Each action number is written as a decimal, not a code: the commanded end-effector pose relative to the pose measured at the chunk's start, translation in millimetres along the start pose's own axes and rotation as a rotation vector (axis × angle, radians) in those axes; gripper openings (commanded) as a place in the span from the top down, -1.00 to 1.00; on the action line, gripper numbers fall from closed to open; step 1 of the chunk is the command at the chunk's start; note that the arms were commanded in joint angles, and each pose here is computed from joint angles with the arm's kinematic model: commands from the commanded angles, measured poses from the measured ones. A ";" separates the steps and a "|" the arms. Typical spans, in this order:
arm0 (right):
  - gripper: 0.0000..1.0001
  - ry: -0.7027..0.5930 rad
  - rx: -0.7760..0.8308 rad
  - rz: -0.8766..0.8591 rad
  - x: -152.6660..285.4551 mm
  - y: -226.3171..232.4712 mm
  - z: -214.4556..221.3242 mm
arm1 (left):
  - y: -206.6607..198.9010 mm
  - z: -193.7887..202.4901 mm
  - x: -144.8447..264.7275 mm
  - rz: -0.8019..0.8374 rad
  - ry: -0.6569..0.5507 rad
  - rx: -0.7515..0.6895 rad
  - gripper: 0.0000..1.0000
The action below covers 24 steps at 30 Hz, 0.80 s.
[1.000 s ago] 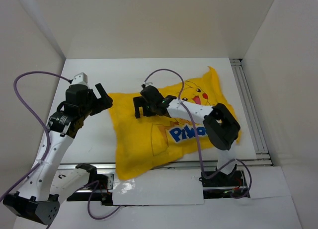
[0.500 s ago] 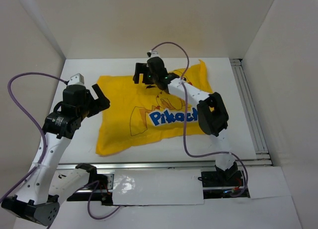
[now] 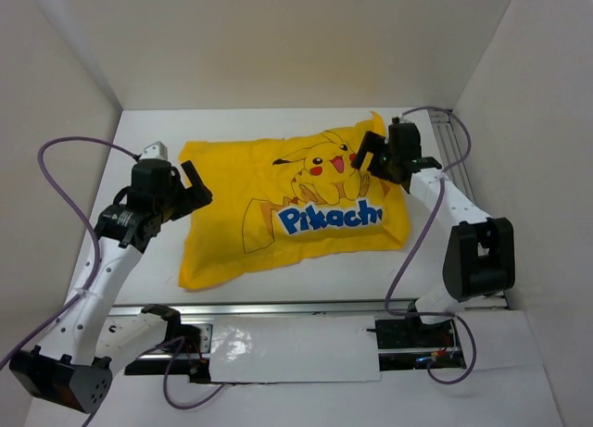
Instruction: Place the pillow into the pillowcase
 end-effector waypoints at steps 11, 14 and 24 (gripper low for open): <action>-1.00 -0.081 -0.162 0.496 54.1 -122.6 -27.9 | -4.2 -4.8 -9.1 0.010 -0.033 0.002 -0.99; -1.00 -0.111 -0.129 0.403 66.2 -108.2 -39.2 | -2.1 -3.3 -8.6 0.002 -0.038 0.002 -0.99; -1.00 -0.118 0.032 0.182 75.1 -58.9 -34.2 | -6.0 -7.1 -7.7 0.017 -0.038 0.012 -0.99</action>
Point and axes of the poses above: each gripper's point midway between its finger pads, its own x axis back along the fingers, its own y axis along the line the jaws close on, z = x × y, the point moved 8 cm from there along x, back along the fingers, and after that the axes turned 5 degrees about -x, right-handed, at the moved point
